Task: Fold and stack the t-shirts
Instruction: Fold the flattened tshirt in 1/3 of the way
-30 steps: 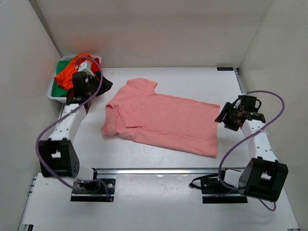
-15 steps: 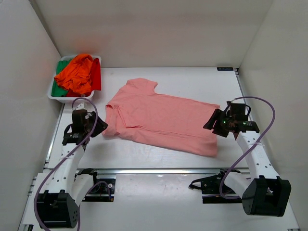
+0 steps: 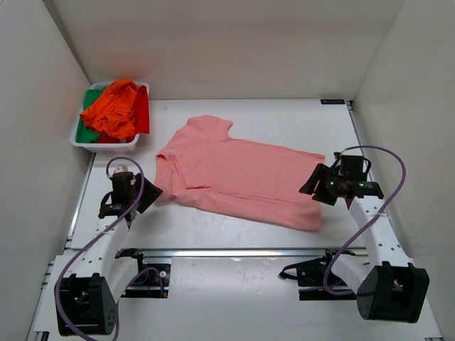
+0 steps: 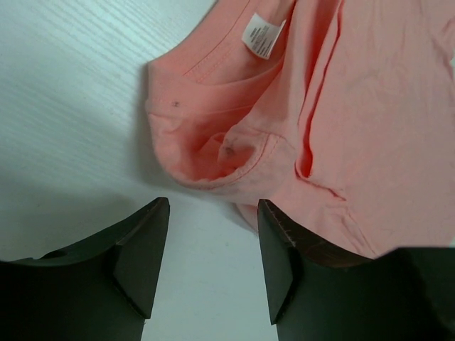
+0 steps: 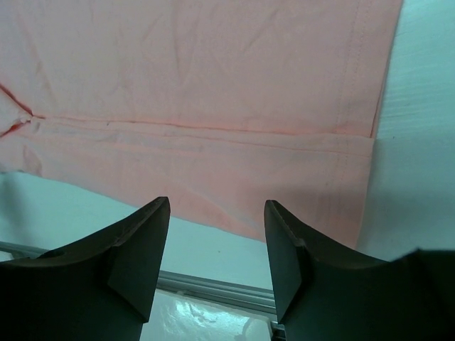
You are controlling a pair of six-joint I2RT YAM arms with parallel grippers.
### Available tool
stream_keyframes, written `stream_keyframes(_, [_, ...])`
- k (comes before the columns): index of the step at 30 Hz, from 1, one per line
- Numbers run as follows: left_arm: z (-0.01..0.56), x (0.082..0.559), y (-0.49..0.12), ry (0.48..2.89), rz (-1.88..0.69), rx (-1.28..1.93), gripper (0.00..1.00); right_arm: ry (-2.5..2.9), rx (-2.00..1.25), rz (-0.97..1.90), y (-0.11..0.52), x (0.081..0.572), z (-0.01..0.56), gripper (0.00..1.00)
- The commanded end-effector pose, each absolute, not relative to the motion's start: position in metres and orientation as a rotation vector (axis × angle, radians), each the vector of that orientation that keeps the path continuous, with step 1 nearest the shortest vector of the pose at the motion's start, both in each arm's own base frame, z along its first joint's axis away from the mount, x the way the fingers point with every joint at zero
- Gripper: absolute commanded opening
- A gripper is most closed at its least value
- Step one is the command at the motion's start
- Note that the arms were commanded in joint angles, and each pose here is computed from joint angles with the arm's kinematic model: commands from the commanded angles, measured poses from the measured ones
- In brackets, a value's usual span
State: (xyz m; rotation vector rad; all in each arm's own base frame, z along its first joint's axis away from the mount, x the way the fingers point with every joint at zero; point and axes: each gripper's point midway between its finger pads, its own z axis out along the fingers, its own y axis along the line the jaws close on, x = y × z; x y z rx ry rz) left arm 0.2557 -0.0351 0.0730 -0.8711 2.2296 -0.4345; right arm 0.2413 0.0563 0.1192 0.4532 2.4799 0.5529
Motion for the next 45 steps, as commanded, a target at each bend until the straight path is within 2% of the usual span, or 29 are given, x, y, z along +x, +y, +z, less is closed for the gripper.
stream_keyframes(1, [0.088,0.275,-0.039,2.122,-0.505,-0.856,0.63,2.446,0.421,0.575,0.057,0.244,0.123,0.53])
stream_keyframes(10, [0.082,0.285,-0.035,2.101,-0.48,-0.898,0.66,2.46,0.428,0.575,0.056,0.243,0.115,0.52])
stream_keyframes(15, [0.068,0.278,-0.047,2.153,-0.517,-0.922,0.6,2.469,0.441,0.577,0.055,0.24,0.116,0.52])
stream_keyframes(16, [0.068,0.279,-0.048,2.151,-0.526,-0.919,0.44,2.467,0.428,0.575,0.055,0.24,0.115,0.52])
stream_keyframes(17, [0.066,0.278,-0.046,2.152,-0.516,-0.933,0.2,2.47,0.438,0.578,0.055,0.241,0.113,0.52])
stream_keyframes(19, [0.068,0.276,-0.043,2.138,-0.509,-0.928,0.07,2.465,0.438,0.58,0.055,0.241,0.116,0.52])
stream_keyframes(21, [0.074,0.275,-0.042,2.136,-0.5,-0.896,0.05,2.479,0.441,0.573,0.053,0.239,0.113,0.52])
stream_keyframes(23, [0.075,0.273,-0.033,2.148,-0.461,-0.901,0.0,2.489,0.42,0.573,0.052,0.238,0.115,0.48])
stream_keyframes(29, [0.07,0.267,-0.02,2.206,-0.34,-0.832,0.0,2.598,0.376,0.603,0.068,0.221,0.104,0.46])
stream_keyframes(33, [0.062,0.263,-0.015,2.218,-0.31,-0.835,0.0,2.7,0.349,0.611,0.08,0.204,0.087,0.36])
stream_keyframes(37, [0.066,0.265,-0.007,2.215,-0.266,-0.816,0.0,2.806,0.352,0.538,0.074,0.189,0.07,0.34])
stream_keyframes(45, [0.077,0.271,0.0,2.224,-0.237,-0.781,0.0,2.877,0.346,0.416,0.06,0.198,0.054,0.3])
